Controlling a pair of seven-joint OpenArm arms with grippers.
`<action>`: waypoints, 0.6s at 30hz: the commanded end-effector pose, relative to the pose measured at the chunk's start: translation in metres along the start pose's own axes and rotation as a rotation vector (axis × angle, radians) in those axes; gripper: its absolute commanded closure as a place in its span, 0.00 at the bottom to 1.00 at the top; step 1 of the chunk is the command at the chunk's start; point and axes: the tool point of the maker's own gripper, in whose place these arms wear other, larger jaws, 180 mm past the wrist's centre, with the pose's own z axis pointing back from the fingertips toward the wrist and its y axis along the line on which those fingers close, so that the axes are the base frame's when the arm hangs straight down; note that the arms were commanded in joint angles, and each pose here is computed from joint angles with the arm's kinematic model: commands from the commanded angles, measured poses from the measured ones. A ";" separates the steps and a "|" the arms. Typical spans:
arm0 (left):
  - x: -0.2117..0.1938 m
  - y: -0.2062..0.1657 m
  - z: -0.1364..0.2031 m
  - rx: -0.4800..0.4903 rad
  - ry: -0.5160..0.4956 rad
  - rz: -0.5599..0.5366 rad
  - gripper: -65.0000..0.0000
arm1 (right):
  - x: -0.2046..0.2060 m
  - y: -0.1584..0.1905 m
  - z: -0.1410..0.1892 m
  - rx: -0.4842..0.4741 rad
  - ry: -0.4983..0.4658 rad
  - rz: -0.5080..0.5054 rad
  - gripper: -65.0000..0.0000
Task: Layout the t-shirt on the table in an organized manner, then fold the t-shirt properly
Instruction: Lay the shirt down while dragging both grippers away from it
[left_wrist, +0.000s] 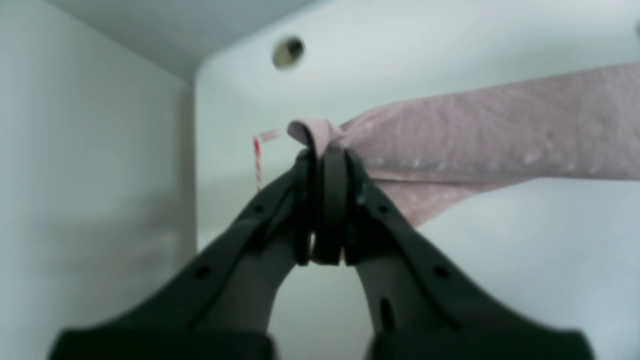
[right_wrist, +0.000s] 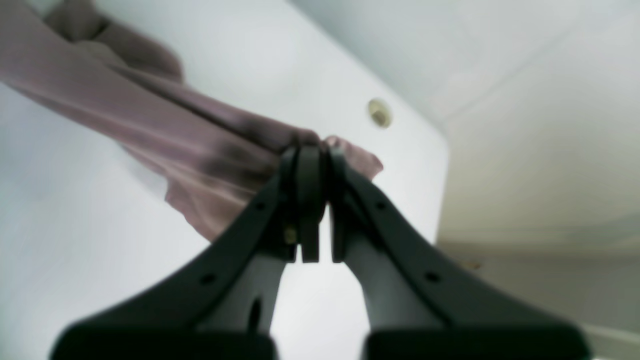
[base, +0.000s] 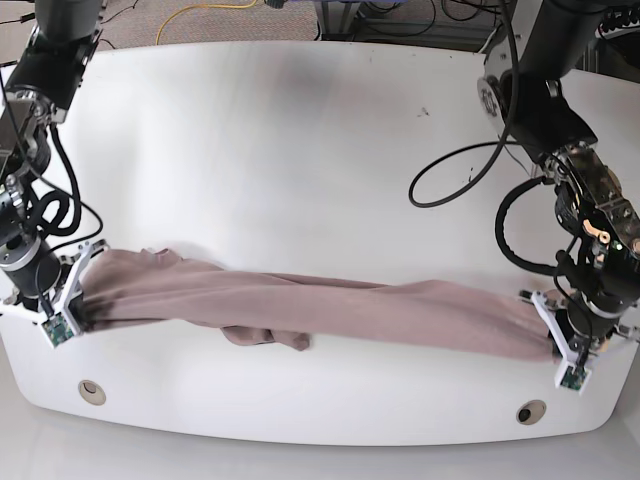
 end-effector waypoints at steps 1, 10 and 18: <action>-0.005 0.000 0.007 0.019 -0.012 -0.017 1.00 | -0.010 -0.001 0.005 -0.019 0.003 -0.034 1.00; -0.094 -0.022 0.011 -0.022 0.178 0.010 1.00 | -0.078 0.057 0.005 0.102 0.150 -0.123 1.00; -0.166 -0.039 0.024 -0.062 0.346 0.000 1.00 | -0.119 0.108 0.013 0.200 0.247 -0.190 1.00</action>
